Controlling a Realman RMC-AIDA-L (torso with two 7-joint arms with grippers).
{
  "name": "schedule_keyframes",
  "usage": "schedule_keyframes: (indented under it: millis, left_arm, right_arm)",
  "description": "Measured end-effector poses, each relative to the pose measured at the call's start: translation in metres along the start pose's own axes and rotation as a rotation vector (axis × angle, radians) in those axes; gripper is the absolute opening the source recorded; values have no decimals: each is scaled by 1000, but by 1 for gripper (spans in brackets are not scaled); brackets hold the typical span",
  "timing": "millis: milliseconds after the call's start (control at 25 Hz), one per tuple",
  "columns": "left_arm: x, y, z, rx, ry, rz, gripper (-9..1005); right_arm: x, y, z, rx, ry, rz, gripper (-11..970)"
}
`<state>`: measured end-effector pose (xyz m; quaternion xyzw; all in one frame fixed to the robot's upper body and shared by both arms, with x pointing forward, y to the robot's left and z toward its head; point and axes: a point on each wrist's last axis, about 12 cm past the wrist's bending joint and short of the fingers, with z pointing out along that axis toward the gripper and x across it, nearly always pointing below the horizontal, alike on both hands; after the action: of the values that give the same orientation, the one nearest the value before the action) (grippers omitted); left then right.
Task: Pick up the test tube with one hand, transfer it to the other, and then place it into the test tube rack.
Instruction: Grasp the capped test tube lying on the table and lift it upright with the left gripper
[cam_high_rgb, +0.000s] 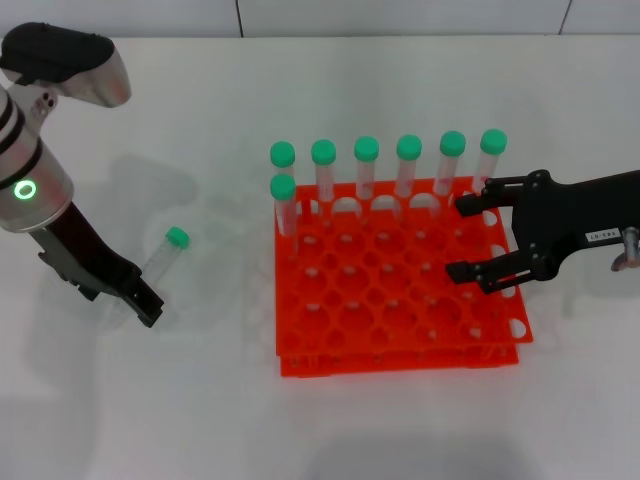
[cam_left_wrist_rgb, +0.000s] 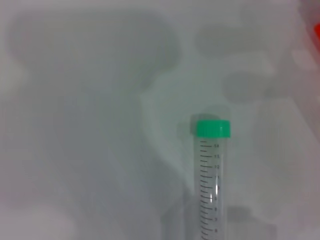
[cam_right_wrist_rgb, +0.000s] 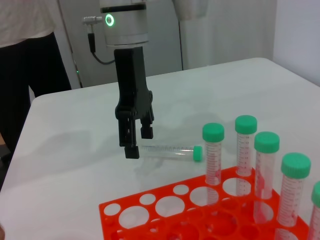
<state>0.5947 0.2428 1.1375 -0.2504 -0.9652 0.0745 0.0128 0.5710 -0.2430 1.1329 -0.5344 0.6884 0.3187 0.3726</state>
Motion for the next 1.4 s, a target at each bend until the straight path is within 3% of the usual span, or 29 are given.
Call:
schedule_keyframes:
  millis: [640, 1080, 1400]
  left_arm:
    - [1, 2, 8, -8, -29, -12, 767]
    - [3, 5, 11, -12, -40, -21, 364]
    - [3, 4, 12, -9, -39, -19, 357]
  right_arm:
    - [3, 1, 0, -4, -4, 13, 845]
    - [2, 2, 1, -9, -6, 15, 843]
    - [2, 1, 1, -7, -2, 18, 841]
